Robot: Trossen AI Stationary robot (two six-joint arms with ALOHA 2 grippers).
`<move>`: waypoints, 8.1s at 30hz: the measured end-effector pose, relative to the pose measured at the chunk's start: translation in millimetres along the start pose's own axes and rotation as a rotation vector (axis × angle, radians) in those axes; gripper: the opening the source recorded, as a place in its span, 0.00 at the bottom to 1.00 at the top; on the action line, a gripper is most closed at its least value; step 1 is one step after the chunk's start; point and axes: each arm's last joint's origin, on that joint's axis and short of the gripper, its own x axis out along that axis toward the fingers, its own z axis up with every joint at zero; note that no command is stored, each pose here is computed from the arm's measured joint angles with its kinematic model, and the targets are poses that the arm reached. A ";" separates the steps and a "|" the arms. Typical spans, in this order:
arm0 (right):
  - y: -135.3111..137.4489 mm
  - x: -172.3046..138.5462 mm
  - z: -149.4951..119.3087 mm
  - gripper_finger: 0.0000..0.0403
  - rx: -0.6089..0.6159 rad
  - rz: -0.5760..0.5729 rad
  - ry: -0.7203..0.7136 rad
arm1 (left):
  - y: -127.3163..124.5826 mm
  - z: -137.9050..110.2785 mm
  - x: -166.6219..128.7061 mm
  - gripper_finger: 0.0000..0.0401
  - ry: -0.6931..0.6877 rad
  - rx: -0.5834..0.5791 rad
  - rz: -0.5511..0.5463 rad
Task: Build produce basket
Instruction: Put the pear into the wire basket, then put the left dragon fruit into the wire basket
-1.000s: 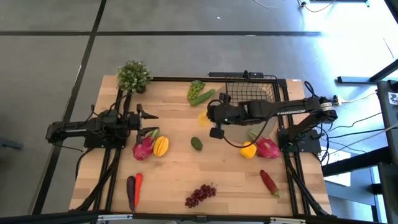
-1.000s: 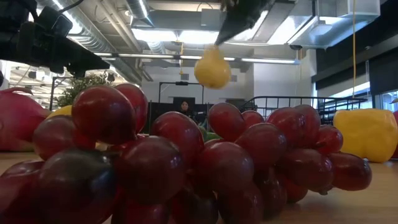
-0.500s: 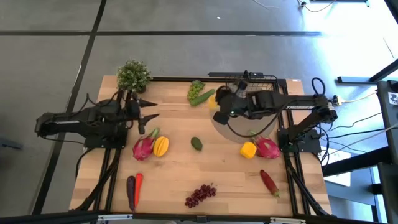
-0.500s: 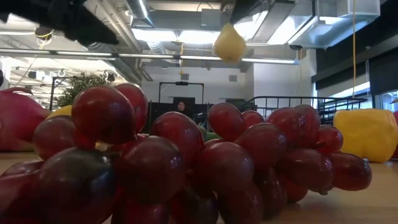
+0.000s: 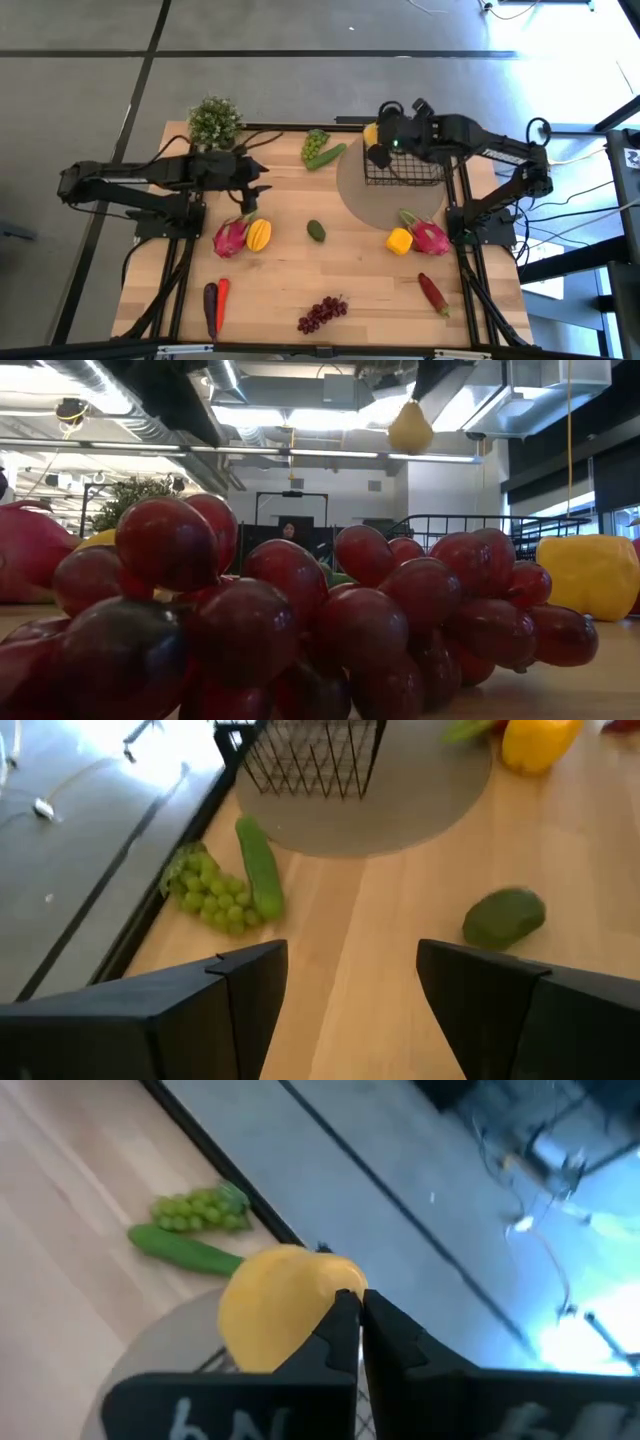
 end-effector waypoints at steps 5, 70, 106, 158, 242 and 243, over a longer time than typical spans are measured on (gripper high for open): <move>-19.5 30.2 -5.1 0.00 0.054 -0.012 0.093 | -2.9 4.1 10.5 0.53 0.032 0.008 -0.002; -18.1 198.9 -127.2 0.32 0.238 0.158 0.185 | -3.0 4.3 10.1 0.53 0.030 -0.041 -0.009; 89.4 -9.2 -153.9 0.31 -0.292 0.686 -0.182 | -8.3 4.3 9.6 0.53 0.038 -0.116 -0.186; 75.3 -59.4 -47.2 0.31 0.047 0.729 -0.114 | -23.7 -43.8 -12.4 0.53 0.643 -0.843 -0.032; 74.4 -58.7 -47.9 0.31 0.042 0.724 -0.107 | -43.8 -32.2 61.7 0.00 0.780 -0.443 0.167; 74.4 -58.7 -48.0 0.31 0.041 0.724 -0.106 | -41.3 -24.1 58.5 0.00 0.771 -0.421 0.179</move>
